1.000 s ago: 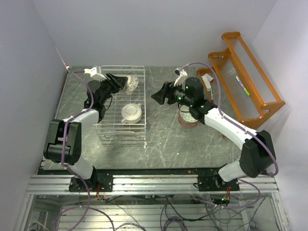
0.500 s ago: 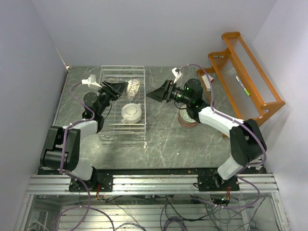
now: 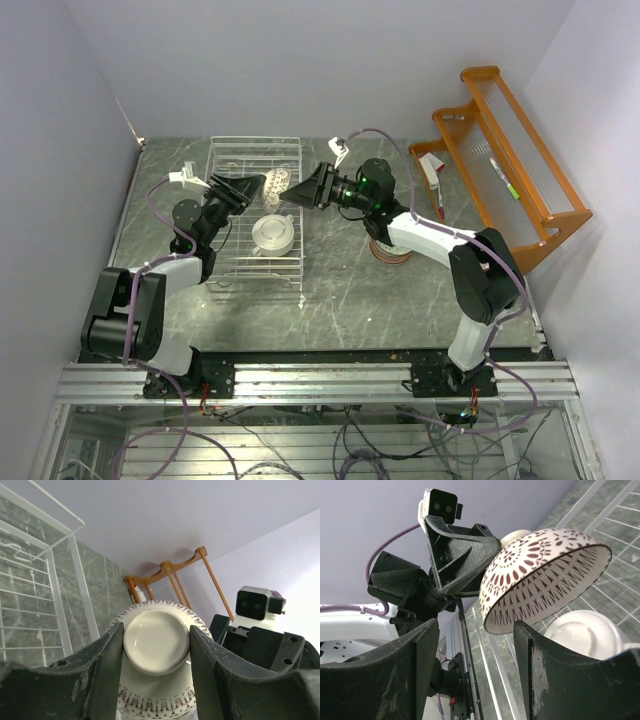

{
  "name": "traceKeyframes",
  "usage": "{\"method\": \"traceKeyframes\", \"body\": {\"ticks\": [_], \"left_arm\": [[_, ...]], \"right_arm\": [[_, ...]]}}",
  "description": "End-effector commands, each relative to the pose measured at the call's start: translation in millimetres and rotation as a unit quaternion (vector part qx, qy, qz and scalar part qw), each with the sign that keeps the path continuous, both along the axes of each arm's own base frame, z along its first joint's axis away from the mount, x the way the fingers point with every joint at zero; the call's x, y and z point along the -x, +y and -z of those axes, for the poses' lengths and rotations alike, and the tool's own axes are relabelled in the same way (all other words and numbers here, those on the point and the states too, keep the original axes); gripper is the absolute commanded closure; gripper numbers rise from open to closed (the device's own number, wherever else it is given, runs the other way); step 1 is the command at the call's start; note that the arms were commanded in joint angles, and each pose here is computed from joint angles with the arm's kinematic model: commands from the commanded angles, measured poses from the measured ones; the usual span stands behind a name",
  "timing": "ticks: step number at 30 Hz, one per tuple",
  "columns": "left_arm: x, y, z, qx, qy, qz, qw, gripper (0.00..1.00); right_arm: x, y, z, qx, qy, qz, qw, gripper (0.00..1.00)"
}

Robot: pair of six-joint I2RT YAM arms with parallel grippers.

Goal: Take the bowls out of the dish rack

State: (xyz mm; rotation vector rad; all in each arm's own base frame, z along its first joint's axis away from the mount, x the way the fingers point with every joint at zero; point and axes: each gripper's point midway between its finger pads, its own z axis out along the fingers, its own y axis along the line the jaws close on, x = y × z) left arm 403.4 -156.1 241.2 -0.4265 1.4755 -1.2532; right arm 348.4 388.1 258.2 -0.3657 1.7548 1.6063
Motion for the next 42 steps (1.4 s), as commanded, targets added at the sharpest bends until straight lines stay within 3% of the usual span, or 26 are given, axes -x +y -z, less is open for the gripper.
{"method": "traceKeyframes", "body": {"ticks": [1, 21, 28, 29, 32, 39, 42], "left_arm": [[27, -4, -79, 0.040, -0.138, 0.027, 0.989, 0.93], [36, -6, -79, 0.046, -0.138, 0.041, 0.989, 0.93], [36, -7, -78, 0.041, -0.137, 0.043, 0.989, 0.93], [36, -8, -78, 0.041, -0.139, 0.045, 0.988, 0.92], [38, -10, -80, 0.045, -0.145, 0.053, 0.987, 0.79], [32, -4, -73, 0.006, -0.133, 0.024, 0.991, 0.31], [32, 1, -74, -0.027, -0.130, 0.003, 0.991, 0.25]], "right_arm": [[-1, 13, -18, -0.026, -0.020, -0.016, 0.999, 0.40], [-5, 23, -19, -0.039, -0.023, -0.026, 0.999, 0.70], [-4, 24, -18, -0.038, -0.023, -0.032, 0.999, 1.00], [-4, 24, -18, -0.037, -0.024, -0.032, 0.999, 1.00], [-2, 22, -19, -0.033, -0.027, -0.032, 0.999, 1.00], [-4, 17, -22, -0.001, -0.047, -0.017, 0.999, 1.00], [-5, 10, -26, 0.003, -0.052, 0.007, 0.999, 1.00]]}}
